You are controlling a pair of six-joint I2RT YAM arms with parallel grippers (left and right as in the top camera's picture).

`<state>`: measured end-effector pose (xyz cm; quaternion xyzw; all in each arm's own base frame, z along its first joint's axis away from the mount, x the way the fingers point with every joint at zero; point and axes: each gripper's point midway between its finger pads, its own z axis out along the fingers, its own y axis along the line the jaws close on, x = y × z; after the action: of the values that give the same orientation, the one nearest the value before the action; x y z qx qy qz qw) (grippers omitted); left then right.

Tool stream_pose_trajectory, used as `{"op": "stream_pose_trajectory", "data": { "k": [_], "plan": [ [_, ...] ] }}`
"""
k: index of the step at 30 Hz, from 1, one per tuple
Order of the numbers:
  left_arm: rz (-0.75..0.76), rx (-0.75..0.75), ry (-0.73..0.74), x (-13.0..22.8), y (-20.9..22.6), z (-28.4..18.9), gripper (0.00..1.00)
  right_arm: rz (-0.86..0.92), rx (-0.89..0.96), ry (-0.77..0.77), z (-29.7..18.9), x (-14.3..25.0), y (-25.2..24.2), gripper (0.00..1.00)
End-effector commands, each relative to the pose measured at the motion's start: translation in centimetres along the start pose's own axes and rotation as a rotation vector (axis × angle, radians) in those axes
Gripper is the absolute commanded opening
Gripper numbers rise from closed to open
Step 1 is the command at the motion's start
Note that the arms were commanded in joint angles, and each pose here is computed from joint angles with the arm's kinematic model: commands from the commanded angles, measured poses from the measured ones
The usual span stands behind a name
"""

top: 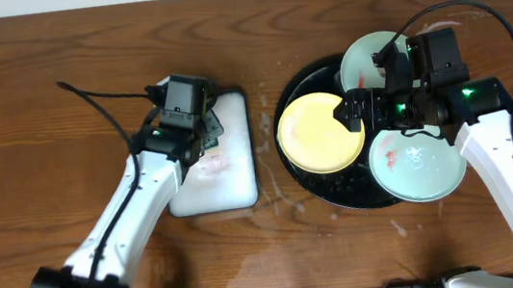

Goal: Clean dirty plates on tray and stack at the side
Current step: 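Press and lift the sponge in the foam with the left gripper, then carry the foamy sponge with the left gripper over the yellow plate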

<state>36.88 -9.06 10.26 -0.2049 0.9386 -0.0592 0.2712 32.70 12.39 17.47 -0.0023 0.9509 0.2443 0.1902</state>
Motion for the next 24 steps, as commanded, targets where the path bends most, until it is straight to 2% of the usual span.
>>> {"op": "stream_pose_trajectory", "data": {
  "k": [1,3,5,7,13,16,20,21,22,24],
  "plan": [
    [0.028,-0.098,0.095,3.4,2.4,4.0,0.08,0.001,-0.011,-0.007,-0.2,0.0,0.5,0.98],
    [0.128,-0.114,0.124,3.9,2.9,5.2,0.07,0.003,-0.008,-0.003,-0.2,0.1,0.4,0.91],
    [0.183,-0.102,0.109,2.9,2.6,4.6,0.07,0.002,-0.010,-0.005,-0.2,0.0,0.4,0.91],
    [0.192,-0.076,0.074,1.6,1.9,3.0,0.08,-0.001,-0.012,-0.013,-0.2,-0.2,0.5,0.99],
    [0.163,0.055,-0.059,-1.4,-0.1,-3.2,0.07,-0.009,-0.016,-0.029,-0.1,-0.6,0.6,0.99],
    [0.159,0.068,-0.078,-1.6,-0.2,-3.3,0.07,-0.012,-0.012,-0.038,0.2,-0.9,0.4,0.97],
    [0.163,0.034,0.001,0.4,0.6,-0.9,0.08,-0.001,0.091,-0.076,1.5,-1.9,-1.6,0.49],
    [0.167,0.021,0.022,0.9,0.8,-0.3,0.08,0.020,0.155,-0.088,2.0,-2.2,-2.8,0.31],
    [0.177,0.014,0.036,1.2,0.9,0.1,0.07,0.040,0.208,-0.095,2.4,-2.4,-3.8,0.21],
    [0.181,0.007,0.045,1.4,1.1,0.3,0.07,0.045,0.270,-0.090,3.5,-2.6,-5.0,0.16]
  ]
}}
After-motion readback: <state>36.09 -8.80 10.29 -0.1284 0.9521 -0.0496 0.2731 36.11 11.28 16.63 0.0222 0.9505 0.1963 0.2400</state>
